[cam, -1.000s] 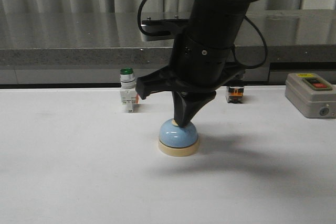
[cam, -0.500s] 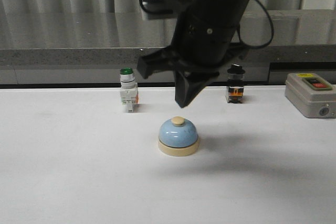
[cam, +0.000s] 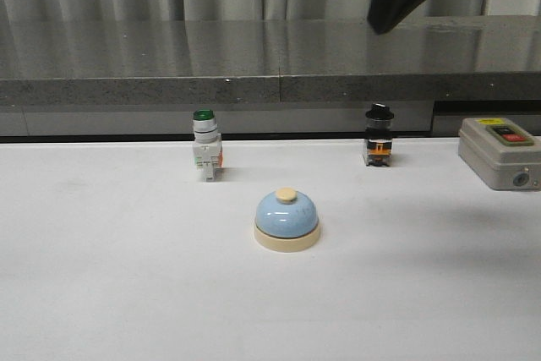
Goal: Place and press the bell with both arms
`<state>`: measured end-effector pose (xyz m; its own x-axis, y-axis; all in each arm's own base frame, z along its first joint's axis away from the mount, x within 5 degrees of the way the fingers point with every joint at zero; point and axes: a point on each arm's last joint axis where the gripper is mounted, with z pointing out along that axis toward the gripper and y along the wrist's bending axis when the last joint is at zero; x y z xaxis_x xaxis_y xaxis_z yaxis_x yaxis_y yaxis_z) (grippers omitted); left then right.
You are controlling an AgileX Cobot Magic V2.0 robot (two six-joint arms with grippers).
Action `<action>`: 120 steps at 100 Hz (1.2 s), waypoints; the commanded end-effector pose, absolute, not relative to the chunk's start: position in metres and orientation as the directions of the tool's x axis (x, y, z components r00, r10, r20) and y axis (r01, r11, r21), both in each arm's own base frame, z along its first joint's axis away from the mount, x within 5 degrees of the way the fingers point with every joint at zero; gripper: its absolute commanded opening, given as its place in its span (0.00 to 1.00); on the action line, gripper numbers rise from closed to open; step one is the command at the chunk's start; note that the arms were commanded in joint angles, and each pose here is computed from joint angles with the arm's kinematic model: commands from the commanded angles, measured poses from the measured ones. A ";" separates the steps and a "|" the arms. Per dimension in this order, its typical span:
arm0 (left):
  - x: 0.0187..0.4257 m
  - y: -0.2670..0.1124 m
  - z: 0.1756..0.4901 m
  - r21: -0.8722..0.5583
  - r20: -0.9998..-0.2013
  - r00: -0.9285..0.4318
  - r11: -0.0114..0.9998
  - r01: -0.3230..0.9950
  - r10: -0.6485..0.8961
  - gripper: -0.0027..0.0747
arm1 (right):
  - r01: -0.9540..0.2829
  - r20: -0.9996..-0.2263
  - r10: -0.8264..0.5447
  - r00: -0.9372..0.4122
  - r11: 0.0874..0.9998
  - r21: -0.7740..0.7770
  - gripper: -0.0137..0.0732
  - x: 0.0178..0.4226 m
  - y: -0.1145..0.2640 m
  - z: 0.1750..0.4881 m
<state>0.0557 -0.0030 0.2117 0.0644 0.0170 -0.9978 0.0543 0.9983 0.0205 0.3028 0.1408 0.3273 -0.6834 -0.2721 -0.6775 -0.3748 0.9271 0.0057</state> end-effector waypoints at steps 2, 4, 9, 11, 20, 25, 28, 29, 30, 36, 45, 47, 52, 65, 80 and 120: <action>0.055 -0.003 0.202 0.004 -0.992 0.123 0.998 0.056 -0.003 0.01 | -0.336 -0.766 -0.222 -0.603 0.942 -0.008 0.08 0.290 0.117 0.360; 0.055 -0.003 0.202 0.004 -0.992 0.123 0.998 0.056 -0.003 0.01 | -0.325 -0.770 -0.213 -0.602 0.946 -0.008 0.08 0.288 0.112 0.362; 0.055 -0.003 0.202 0.004 -0.992 0.123 0.998 0.056 -0.003 0.01 | -0.296 -0.778 -0.191 -0.598 0.955 -0.007 0.08 0.281 0.099 0.365; 0.055 -0.003 0.202 0.004 -0.992 0.123 0.998 0.056 -0.003 0.01 | -0.284 -0.782 -0.182 -0.596 0.959 -0.007 0.08 0.278 0.094 0.366; 0.055 -0.003 0.202 0.004 -0.992 0.123 0.998 0.056 -0.003 0.01 | -0.226 -0.803 -0.139 -0.580 0.974 -0.005 0.08 0.264 0.072 0.370; 0.055 -0.003 0.202 0.004 -0.992 0.123 0.998 0.056 -0.003 0.01 | -0.195 -0.817 -0.115 -0.565 0.981 -0.004 0.08 0.254 0.060 0.373; 0.055 -0.003 0.202 0.004 -0.992 0.123 0.998 0.056 -0.003 0.01 | -0.175 -0.829 -0.100 -0.551 0.985 -0.002 0.08 0.247 0.053 0.375; 0.055 -0.003 0.202 0.004 -0.992 0.123 0.998 0.056 -0.003 0.01 | -0.166 -0.828 -0.094 -0.553 0.986 -0.001 0.08 0.246 0.050 0.374; 0.055 -0.003 0.202 0.004 -0.992 0.123 0.998 0.056 -0.003 0.01 | -0.160 -0.831 -0.089 -0.550 0.987 0.001 0.08 0.244 0.049 0.374; 0.055 -0.003 0.202 0.004 -0.992 0.123 0.998 0.056 -0.003 0.01 | -0.114 -0.847 -0.050 -0.529 0.993 0.012 0.08 0.230 0.036 0.376; 0.055 -0.003 0.202 0.004 -0.992 0.123 0.998 0.056 -0.003 0.01 | -0.065 -0.870 -0.017 -0.492 0.998 0.018 0.08 0.208 0.022 0.374; 0.055 -0.003 0.202 0.004 -0.992 0.123 0.998 0.056 -0.003 0.01 | -0.060 -0.878 -0.012 -0.478 0.998 0.018 0.08 0.203 0.020 0.376; 0.055 -0.003 0.202 0.004 -0.992 0.123 0.998 0.056 -0.003 0.01 | -0.039 -0.887 -0.001 -0.462 0.999 0.019 0.08 0.191 0.014 0.371; 0.055 -0.003 0.202 0.004 -0.992 0.123 0.998 0.056 -0.003 0.01 | -0.015 -0.905 0.013 -0.424 1.000 0.022 0.08 0.160 0.007 0.362; 0.055 -0.003 0.202 0.004 -0.992 0.123 0.998 0.056 -0.003 0.01 | -0.015 -0.933 0.018 -0.359 1.000 0.025 0.08 0.122 0.005 0.352; 0.055 -0.003 0.202 0.004 -0.992 0.123 0.998 0.056 -0.003 0.01 | -0.021 -0.983 0.030 -0.183 0.999 0.034 0.08 0.069 0.001 0.355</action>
<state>0.0557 -0.0030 0.2117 0.0644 0.0170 -0.9978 0.0543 0.9983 0.0205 0.0696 0.0017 0.3411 -0.2824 0.0285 -0.9589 -0.0237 0.9990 0.0366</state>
